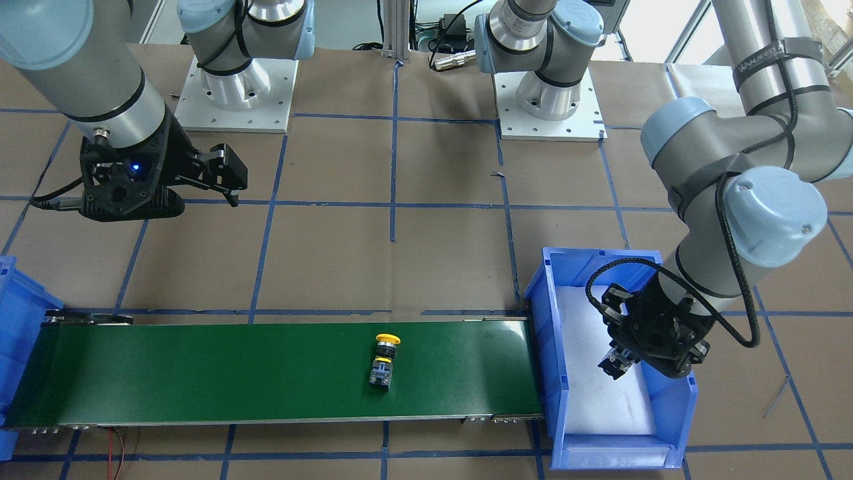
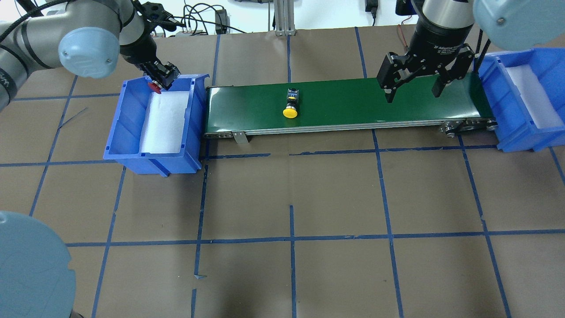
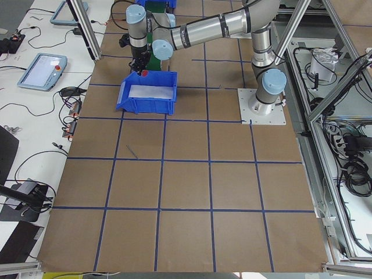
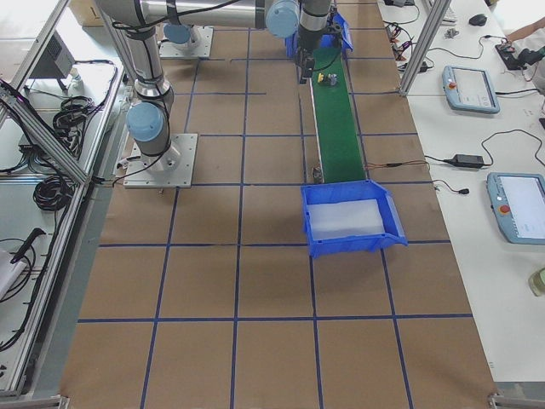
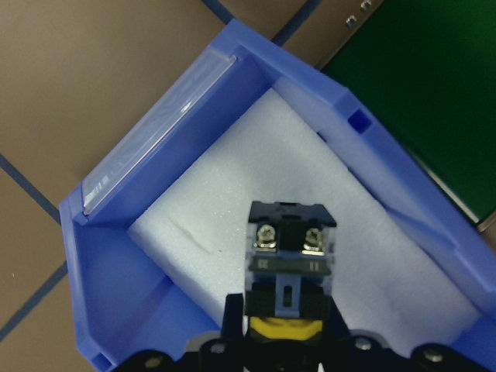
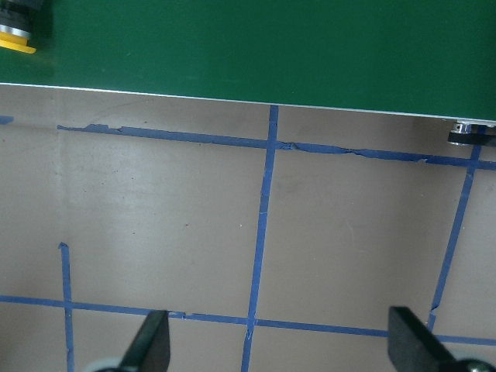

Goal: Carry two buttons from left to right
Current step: 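Place the red button on the conveyor belt and open the left gripper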

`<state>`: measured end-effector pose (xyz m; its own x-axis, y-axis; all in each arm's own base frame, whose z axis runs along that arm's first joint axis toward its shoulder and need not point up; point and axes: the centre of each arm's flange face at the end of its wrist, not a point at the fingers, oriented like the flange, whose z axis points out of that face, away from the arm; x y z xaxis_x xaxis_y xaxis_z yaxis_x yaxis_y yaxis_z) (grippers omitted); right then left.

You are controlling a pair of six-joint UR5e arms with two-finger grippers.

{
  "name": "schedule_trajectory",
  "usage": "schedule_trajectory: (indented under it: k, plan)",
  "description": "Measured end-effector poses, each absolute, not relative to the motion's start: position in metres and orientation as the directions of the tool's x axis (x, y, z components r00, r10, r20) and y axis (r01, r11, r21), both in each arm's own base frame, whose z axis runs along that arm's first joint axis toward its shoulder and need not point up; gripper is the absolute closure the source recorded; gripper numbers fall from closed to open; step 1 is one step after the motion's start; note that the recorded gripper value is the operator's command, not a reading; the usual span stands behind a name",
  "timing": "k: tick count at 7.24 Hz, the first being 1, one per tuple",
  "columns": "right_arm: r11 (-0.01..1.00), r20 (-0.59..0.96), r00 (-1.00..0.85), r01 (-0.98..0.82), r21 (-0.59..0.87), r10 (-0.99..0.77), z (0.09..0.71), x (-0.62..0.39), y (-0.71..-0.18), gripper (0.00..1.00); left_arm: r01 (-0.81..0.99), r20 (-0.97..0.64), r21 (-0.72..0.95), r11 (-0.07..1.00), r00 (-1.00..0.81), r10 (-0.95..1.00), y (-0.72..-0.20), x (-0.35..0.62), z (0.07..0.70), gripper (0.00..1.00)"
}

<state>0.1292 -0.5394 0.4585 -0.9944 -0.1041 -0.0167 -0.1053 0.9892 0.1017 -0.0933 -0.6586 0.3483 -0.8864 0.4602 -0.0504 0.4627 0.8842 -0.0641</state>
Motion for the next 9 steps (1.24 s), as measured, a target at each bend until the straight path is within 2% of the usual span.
schedule_trajectory:
  k: [2, 4, 5, 6, 7, 8, 9]
  plan:
    - [0.989, -0.017, -0.994, -0.107, 0.099, -0.106, 0.459, 0.129, -0.540, 0.00, 0.216, -0.028, -0.065, 0.974, -0.976, 0.214, -0.660, -0.162, 0.325, 0.94]
    - [0.989, -0.017, -0.994, -0.108, 0.098, -0.107, 0.459, 0.129, -0.540, 0.00, 0.062, -0.017, -0.064, 0.996, -0.998, 0.061, -0.662, -0.213, 0.294, 0.94]
    - [0.989, -0.017, -0.994, -0.108, 0.098, -0.107, 0.459, 0.129, -0.540, 0.00, -0.007, -0.015, -0.048, 0.999, -1.000, -0.008, -0.661, -0.234, 0.273, 0.85]
    - [0.989, -0.016, -0.994, -0.108, 0.098, -0.107, 0.459, 0.129, -0.540, 0.00, -0.048, -0.019, -0.045, 0.998, -0.999, -0.049, -0.659, -0.250, 0.259, 0.68]
    - [0.990, -0.016, -0.995, -0.104, 0.100, -0.103, 0.459, 0.129, -0.540, 0.00, -0.065, -0.025, -0.051, 0.997, -0.997, -0.067, -0.658, -0.258, 0.254, 0.12]
    - [0.990, -0.016, -0.995, -0.097, 0.103, -0.095, 0.458, 0.128, -0.539, 0.00, -0.071, -0.028, -0.057, 0.996, -0.997, -0.073, -0.656, -0.261, 0.256, 0.00]
    - [0.990, -0.016, -0.996, -0.091, 0.107, -0.090, 0.458, 0.127, -0.539, 0.00, -0.074, -0.029, -0.059, 0.996, -0.997, -0.076, -0.655, -0.262, 0.258, 0.00]
